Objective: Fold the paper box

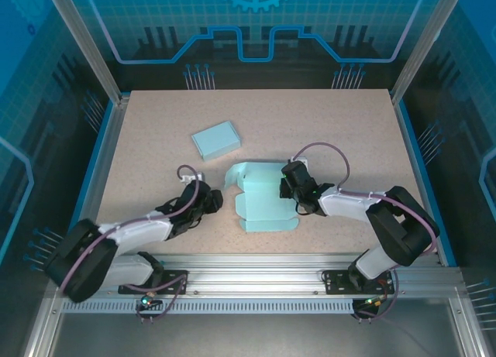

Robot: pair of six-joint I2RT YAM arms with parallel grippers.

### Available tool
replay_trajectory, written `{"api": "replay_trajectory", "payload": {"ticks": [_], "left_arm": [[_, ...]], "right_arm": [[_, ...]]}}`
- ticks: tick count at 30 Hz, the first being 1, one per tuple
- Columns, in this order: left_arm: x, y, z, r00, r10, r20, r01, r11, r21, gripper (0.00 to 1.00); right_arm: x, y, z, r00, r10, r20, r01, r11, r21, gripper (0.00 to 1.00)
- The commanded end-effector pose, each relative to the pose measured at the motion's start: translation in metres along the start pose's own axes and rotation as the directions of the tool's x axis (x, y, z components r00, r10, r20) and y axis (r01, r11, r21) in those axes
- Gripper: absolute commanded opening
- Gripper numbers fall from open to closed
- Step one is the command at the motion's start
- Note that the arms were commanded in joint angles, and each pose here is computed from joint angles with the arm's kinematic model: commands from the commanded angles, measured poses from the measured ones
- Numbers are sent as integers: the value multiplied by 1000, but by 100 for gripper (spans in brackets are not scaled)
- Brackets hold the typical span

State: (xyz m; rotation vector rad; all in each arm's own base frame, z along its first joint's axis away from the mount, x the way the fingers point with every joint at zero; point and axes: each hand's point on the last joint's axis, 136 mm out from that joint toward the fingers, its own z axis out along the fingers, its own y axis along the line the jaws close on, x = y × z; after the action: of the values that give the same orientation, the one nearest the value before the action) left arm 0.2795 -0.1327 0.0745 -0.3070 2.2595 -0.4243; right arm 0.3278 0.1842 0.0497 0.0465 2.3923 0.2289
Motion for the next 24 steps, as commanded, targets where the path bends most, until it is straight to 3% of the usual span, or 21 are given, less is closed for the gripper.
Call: {"api": "replay_trajectory", "payload": {"ticks": [1, 6, 11, 18, 24], "left_arm": [[-16, 14, -17, 996, 45, 77, -41, 998, -56, 52], [-54, 20, -20, 981, 99, 167, -82, 991, -106, 48], [-69, 6, 6, 981, 152, 120, -142, 986, -93, 44], [-50, -29, 44, 976, 217, -8, -216, 974, 62, 44], [-46, -74, 36, 977, 208, -51, -185, 940, 286, 41]], "right_arm": [[-8, -1, -3, 999, 25, 26, -25, 1000, 0, 0], [-10, 3, -4, 999, 17, 31, -17, 1000, -10, 0], [-10, 6, 0, 1000, 8, 26, -7, 1000, -11, 0], [-9, 12, 9, 1000, -5, 11, 5, 1000, -16, 0], [-10, 17, 15, 1000, -23, 3, 23, 1000, -6, 0]]}}
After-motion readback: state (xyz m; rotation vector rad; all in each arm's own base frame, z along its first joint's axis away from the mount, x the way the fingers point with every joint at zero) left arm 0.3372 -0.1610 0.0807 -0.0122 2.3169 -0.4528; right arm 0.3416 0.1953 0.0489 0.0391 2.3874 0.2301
